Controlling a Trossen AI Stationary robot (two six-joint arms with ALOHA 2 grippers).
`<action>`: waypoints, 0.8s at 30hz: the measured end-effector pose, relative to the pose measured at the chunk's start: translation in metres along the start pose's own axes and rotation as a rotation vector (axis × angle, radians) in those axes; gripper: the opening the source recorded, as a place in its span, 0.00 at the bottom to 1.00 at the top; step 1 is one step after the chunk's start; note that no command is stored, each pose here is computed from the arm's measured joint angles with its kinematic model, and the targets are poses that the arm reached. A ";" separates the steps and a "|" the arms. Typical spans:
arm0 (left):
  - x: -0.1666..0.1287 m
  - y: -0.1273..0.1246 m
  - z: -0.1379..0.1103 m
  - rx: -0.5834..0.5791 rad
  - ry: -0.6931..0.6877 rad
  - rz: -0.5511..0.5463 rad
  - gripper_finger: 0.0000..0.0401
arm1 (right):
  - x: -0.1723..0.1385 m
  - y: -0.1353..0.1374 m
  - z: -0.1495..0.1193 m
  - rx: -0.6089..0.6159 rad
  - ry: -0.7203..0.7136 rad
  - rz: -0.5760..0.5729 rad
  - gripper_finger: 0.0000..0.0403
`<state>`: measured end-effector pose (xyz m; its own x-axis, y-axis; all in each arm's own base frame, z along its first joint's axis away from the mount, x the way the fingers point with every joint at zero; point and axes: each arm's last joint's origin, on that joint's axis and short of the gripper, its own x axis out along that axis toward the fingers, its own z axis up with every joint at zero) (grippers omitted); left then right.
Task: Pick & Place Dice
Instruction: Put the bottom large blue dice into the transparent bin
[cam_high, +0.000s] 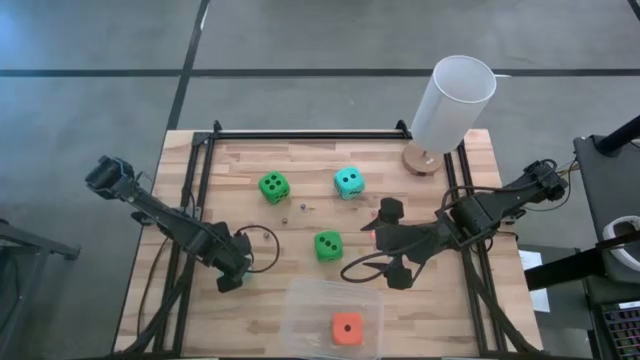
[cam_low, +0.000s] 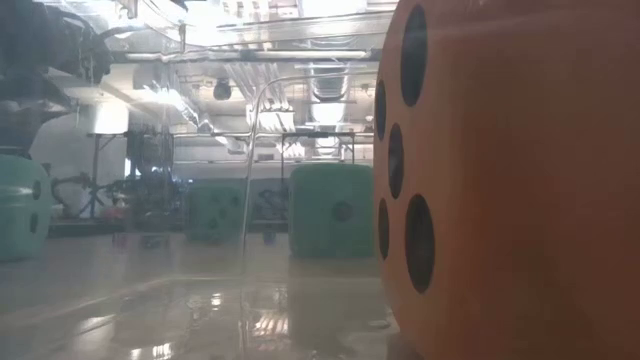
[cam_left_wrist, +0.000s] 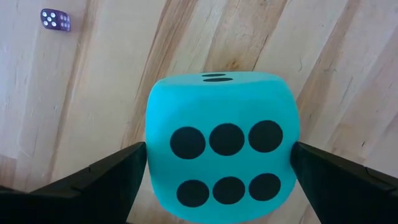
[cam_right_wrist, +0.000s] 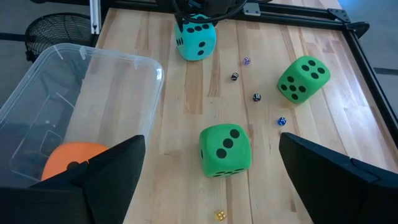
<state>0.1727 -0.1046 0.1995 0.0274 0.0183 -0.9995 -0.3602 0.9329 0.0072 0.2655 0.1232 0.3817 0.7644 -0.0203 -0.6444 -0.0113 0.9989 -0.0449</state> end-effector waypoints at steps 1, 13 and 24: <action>0.000 0.000 0.000 0.000 0.000 0.000 0.99 | 0.000 0.000 0.000 0.000 0.000 0.000 0.91; 0.002 0.001 0.000 -0.008 -0.015 0.011 0.99 | 0.000 0.000 0.000 0.000 0.000 0.000 0.91; 0.010 0.004 -0.002 -0.023 -0.026 0.048 1.00 | 0.000 0.000 0.000 0.000 0.000 0.000 0.91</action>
<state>0.1700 -0.1012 0.1899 0.0339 0.0730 -0.9968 -0.3827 0.9223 0.0546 0.2654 0.1233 0.3817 0.7647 -0.0203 -0.6440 -0.0114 0.9989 -0.0451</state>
